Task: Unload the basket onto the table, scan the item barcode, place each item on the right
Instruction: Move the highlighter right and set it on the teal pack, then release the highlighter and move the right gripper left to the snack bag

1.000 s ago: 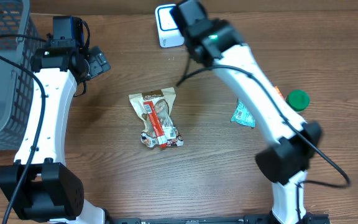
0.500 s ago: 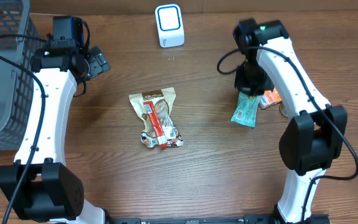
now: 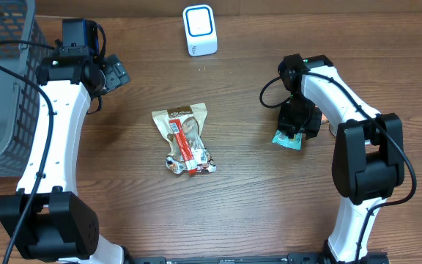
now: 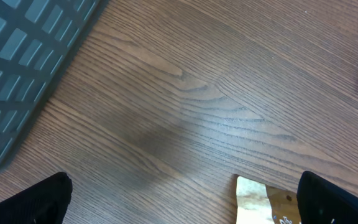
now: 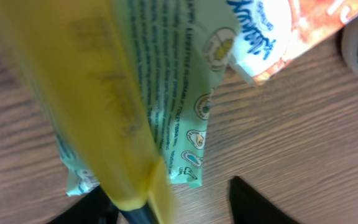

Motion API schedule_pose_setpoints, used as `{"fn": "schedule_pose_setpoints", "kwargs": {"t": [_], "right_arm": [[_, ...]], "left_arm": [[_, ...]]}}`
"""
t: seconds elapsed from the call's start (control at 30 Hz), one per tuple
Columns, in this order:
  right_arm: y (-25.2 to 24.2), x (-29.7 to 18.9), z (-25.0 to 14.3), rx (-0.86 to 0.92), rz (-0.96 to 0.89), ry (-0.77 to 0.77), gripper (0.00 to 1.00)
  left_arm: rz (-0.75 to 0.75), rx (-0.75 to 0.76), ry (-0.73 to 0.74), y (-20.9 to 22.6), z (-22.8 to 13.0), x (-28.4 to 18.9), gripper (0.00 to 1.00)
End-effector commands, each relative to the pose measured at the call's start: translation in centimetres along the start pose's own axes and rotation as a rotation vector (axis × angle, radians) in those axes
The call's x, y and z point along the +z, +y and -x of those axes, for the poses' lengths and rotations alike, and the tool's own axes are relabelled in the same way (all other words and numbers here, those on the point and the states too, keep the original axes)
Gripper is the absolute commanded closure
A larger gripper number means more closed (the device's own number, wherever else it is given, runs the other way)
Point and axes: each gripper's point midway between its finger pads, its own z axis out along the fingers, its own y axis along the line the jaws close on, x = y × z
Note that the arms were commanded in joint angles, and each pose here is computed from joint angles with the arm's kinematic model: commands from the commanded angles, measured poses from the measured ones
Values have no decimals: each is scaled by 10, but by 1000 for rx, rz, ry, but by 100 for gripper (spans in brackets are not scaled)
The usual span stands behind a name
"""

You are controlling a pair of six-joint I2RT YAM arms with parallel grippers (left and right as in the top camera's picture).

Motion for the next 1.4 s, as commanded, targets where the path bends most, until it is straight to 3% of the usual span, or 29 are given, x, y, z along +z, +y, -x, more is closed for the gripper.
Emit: {"fn": "schedule_pose_setpoints", "kwargs": {"t": [0.0,0.27,0.6,0.7,0.9,1.0,1.37], "right_arm": [[0,-1,1,9,8,-10,39],[1,-1,1,8,8,-10,31],[9,-29,-9,-90,22,14,33],[36,-38,-22,-204,102,37,38],[137,-53,-65,-438,350,18,52],[174,-59,-89,-542,394,-14,54],[227,-63,-143,-732,414,-76,57]], "left_arm": [[-3,16,-15,1,4,-5,0],[-3,15,-15,1,4,-5,0],[-3,16,-15,1,4,-5,0],[-3,16,-15,1,4,-5,0],[-3,16,-15,1,4,-5,0],[-3,15,-15,1,4,-5,0],[-3,15,-15,1,4,-5,0]]}}
